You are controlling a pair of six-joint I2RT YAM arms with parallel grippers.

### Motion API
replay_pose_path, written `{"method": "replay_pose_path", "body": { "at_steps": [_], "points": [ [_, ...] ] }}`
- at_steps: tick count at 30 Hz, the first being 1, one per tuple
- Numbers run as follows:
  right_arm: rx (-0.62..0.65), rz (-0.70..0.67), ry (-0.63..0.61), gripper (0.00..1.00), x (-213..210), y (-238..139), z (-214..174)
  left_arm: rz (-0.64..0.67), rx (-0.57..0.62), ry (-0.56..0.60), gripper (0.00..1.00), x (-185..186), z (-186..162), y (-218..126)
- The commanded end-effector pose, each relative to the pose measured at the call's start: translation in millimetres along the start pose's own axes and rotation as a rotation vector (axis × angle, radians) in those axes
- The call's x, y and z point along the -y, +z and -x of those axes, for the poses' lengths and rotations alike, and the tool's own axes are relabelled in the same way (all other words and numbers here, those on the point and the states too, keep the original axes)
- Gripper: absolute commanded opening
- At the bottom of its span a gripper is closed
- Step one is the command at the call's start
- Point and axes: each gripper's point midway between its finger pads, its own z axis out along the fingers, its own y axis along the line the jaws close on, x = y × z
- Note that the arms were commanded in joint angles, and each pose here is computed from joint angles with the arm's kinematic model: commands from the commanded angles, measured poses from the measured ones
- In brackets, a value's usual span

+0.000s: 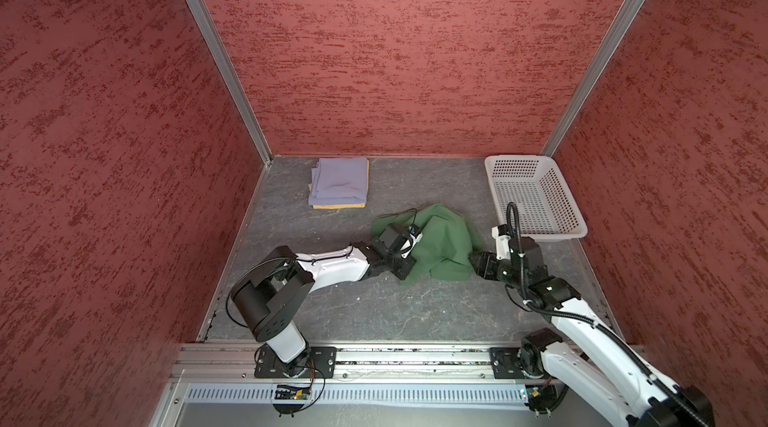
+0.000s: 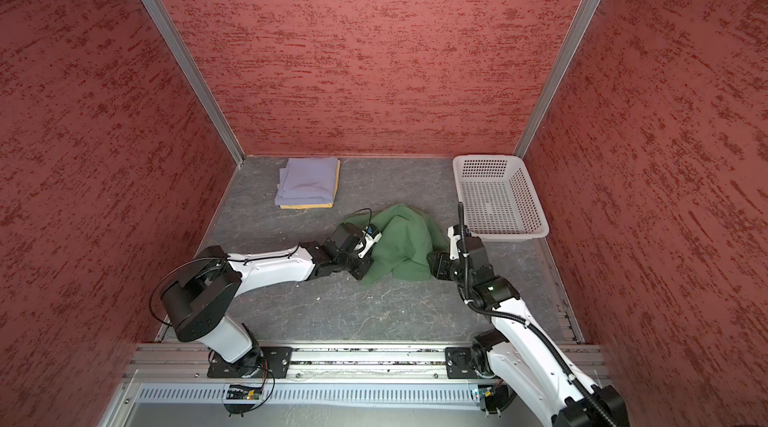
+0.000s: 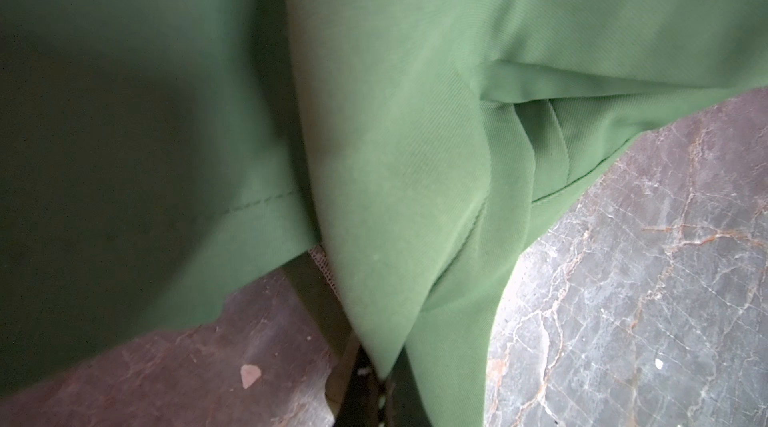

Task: Fold and stack the skirts

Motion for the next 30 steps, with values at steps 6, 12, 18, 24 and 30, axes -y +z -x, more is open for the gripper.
{"method": "replay_pose_path", "body": {
  "at_steps": [6,12,18,24,30],
  "points": [
    [-0.036,0.060,0.016,0.52,-6.8,2.4,-15.1,0.068,0.118,-0.011,0.00,-9.1,41.5,-23.6],
    [-0.001,0.084,0.002,0.53,-9.7,7.6,-13.2,0.116,0.242,0.025,0.00,-10.0,79.1,-66.4],
    [0.012,0.082,-0.011,0.53,-12.4,19.2,-8.7,0.229,0.295,0.033,0.00,-22.6,112.0,-103.7],
    [-0.010,0.045,-0.027,0.53,-9.6,37.9,-10.4,0.443,0.290,-0.004,0.00,-58.4,129.8,-130.9],
    [-0.010,0.027,-0.066,0.52,-9.7,49.8,-11.3,0.509,0.324,-0.023,0.00,-78.1,143.7,-151.9]
  ]
}}
